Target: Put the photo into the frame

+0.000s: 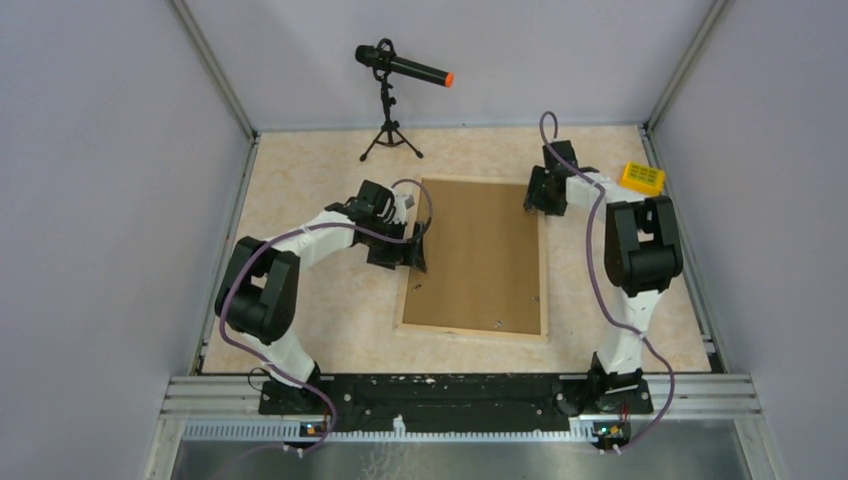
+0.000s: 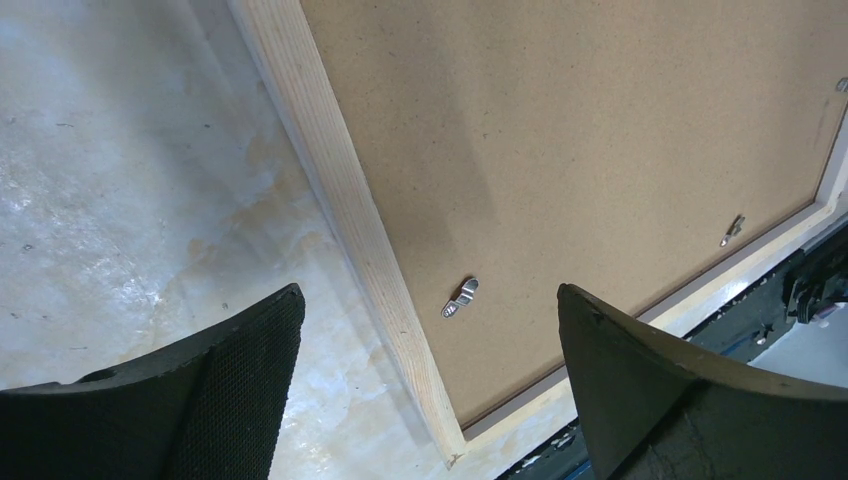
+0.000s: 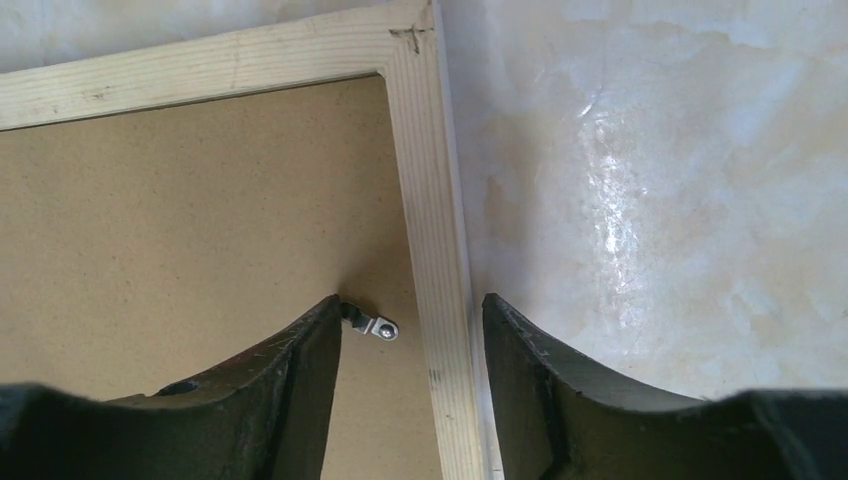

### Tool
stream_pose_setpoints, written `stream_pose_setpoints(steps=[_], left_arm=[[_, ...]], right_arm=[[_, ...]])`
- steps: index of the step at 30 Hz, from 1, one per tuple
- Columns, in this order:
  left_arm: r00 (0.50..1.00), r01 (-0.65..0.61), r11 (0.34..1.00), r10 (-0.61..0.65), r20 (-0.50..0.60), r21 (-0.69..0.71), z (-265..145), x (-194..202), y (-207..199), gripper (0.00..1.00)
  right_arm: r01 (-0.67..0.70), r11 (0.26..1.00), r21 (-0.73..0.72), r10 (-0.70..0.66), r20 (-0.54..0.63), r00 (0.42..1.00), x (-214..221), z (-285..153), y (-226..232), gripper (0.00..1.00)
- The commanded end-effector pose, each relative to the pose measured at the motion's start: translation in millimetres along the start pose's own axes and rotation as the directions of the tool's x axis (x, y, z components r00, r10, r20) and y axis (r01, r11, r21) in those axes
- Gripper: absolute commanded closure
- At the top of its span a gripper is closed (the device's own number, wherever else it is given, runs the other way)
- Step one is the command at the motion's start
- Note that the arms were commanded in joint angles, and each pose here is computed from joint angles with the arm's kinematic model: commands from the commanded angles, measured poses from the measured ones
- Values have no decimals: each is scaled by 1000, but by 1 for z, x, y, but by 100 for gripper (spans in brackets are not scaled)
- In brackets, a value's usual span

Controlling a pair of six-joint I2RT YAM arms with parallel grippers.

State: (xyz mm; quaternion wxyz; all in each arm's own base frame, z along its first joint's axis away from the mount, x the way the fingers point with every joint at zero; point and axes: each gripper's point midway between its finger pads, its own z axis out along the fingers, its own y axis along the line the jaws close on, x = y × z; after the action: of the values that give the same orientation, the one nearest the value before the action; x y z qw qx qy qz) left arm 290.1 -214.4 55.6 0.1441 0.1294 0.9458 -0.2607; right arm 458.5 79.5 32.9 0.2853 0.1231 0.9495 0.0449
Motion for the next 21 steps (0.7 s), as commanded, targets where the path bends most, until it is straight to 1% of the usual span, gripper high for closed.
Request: stream_pose_setpoints(steps=[1, 2, 3, 6, 8, 9, 11, 14, 17, 19, 21], left_arm=[[998, -23, 998, 20, 56, 60, -10, -10, -10, 1], [998, -21, 998, 18, 56, 61, -10, -10, -10, 1], [998, -18, 998, 15, 53, 60, -9, -9, -10, 1], [998, -21, 998, 17, 65, 57, -12, -11, -10, 1], [997, -23, 999, 19, 77, 49, -15, -12, -9, 1], [997, -22, 999, 18, 79, 45, -15, -12, -8, 1], [996, -21, 999, 17, 82, 42, -17, -12, -8, 1], [995, -16, 999, 14, 96, 27, -20, -12, -7, 1], [992, 28, 999, -25, 122, -22, -29, -10, -3, 1], [988, 96, 994, -90, 126, -46, -37, -3, -2, 1], [979, 179, 983, -173, 104, -47, -42, 15, -4, 1]], right_arm=[[41, 992, 117, -40, -9, 999, 5, 16, -17, 48], [24, 990, 141, -22, -15, 1000, 8, 17, -20, 49], [5, 987, 160, -1, -23, 1000, 12, 18, -23, 54], [-75, 976, 202, 84, -35, 996, 22, 18, -28, 80], [-166, 962, 215, 173, -10, 985, 27, 17, -32, 98], [-215, 952, 218, 219, 8, 976, 29, 16, -35, 100], [-286, 941, 182, 284, 39, 958, 25, 14, -32, 100], [-288, 952, 104, 284, 50, 957, 15, 8, -17, 99], [-239, 970, 48, 236, 59, 970, 1, -3, -7, 79], [-188, 982, 22, 187, 46, 981, 0, -9, -3, 63], [-136, 990, -25, 136, 30, 990, 6, -14, 2, 49]])
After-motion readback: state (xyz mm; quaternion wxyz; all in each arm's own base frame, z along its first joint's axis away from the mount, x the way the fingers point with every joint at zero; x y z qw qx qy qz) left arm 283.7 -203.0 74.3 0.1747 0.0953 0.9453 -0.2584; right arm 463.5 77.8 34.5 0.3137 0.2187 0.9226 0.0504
